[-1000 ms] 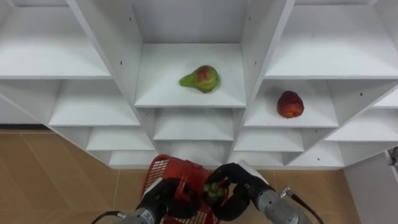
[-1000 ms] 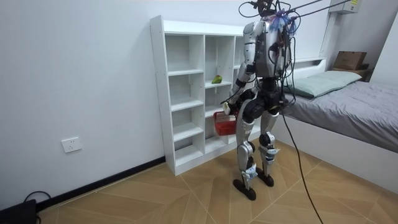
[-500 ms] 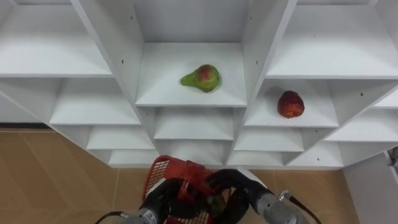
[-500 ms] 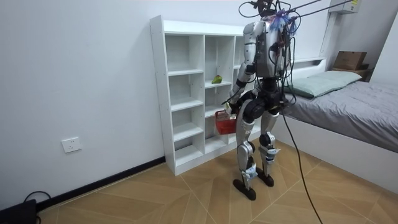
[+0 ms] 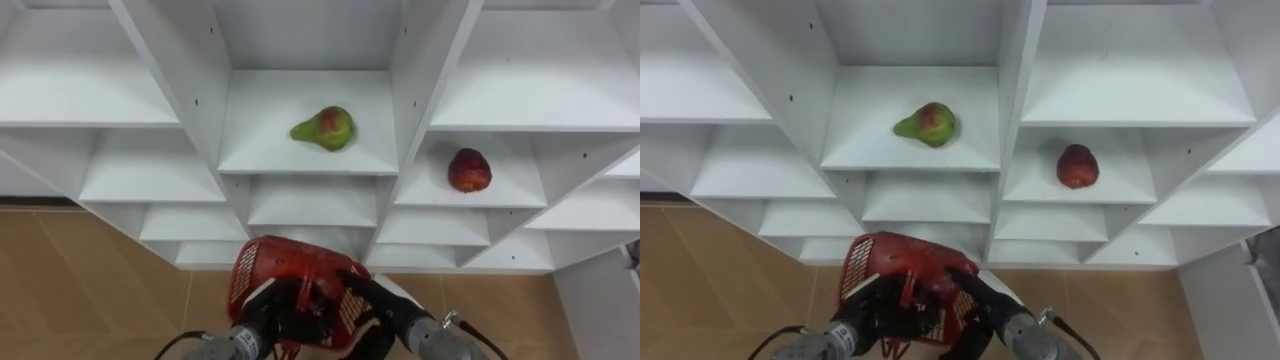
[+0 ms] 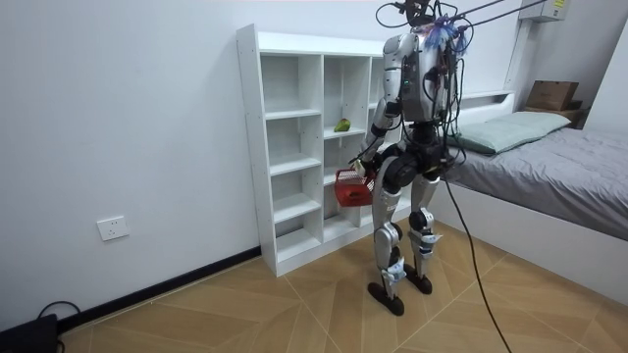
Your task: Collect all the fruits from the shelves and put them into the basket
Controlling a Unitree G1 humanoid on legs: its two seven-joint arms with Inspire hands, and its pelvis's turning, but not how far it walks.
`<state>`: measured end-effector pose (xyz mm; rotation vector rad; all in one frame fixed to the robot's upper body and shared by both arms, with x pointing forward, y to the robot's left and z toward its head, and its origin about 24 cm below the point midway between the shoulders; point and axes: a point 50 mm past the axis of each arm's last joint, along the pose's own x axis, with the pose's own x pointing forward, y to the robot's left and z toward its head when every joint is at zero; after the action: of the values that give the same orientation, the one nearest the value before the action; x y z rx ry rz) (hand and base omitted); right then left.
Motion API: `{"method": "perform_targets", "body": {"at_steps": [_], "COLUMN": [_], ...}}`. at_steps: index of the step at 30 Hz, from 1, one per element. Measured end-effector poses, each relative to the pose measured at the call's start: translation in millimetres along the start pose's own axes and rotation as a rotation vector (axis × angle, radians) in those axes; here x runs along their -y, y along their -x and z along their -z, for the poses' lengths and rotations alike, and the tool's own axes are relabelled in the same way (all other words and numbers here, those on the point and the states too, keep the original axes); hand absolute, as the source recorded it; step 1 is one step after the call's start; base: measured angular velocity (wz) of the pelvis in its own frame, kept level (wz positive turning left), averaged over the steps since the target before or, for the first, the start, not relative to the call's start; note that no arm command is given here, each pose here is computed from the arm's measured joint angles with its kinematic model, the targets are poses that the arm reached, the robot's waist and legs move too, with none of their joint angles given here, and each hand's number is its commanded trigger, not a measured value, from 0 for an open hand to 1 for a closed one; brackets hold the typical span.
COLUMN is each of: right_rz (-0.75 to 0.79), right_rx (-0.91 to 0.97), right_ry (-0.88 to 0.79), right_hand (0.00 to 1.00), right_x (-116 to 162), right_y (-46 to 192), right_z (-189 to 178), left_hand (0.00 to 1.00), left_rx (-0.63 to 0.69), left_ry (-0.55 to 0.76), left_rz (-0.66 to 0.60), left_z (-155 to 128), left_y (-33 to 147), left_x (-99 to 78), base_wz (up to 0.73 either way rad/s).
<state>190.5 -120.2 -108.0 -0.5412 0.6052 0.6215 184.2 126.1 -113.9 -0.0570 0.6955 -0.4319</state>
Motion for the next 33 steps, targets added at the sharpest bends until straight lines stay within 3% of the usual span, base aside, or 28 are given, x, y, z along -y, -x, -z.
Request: {"method": "perform_targets", "body": {"at_steps": [14, 33], "right_rz": [-0.007, -0.036], "right_rx": [-0.001, 0.180], "right_ry": [0.012, 0.055], "right_hand": [0.00, 0.00], "right_x": [-0.7, 5.1], "right_y": [0.4, 16.0], "right_z": [0.5, -32.1], "left_hand": [1.00, 1.00], "left_rx": [-0.012, -0.095], "left_ry": [-0.003, 0.027], "left_rz": [-0.016, -0.185], "left_z": [2.6, 32.2], "left_y": [0.0, 23.2], "left_x": [0.3, -27.2], "base_wz": [0.00, -0.01]}}
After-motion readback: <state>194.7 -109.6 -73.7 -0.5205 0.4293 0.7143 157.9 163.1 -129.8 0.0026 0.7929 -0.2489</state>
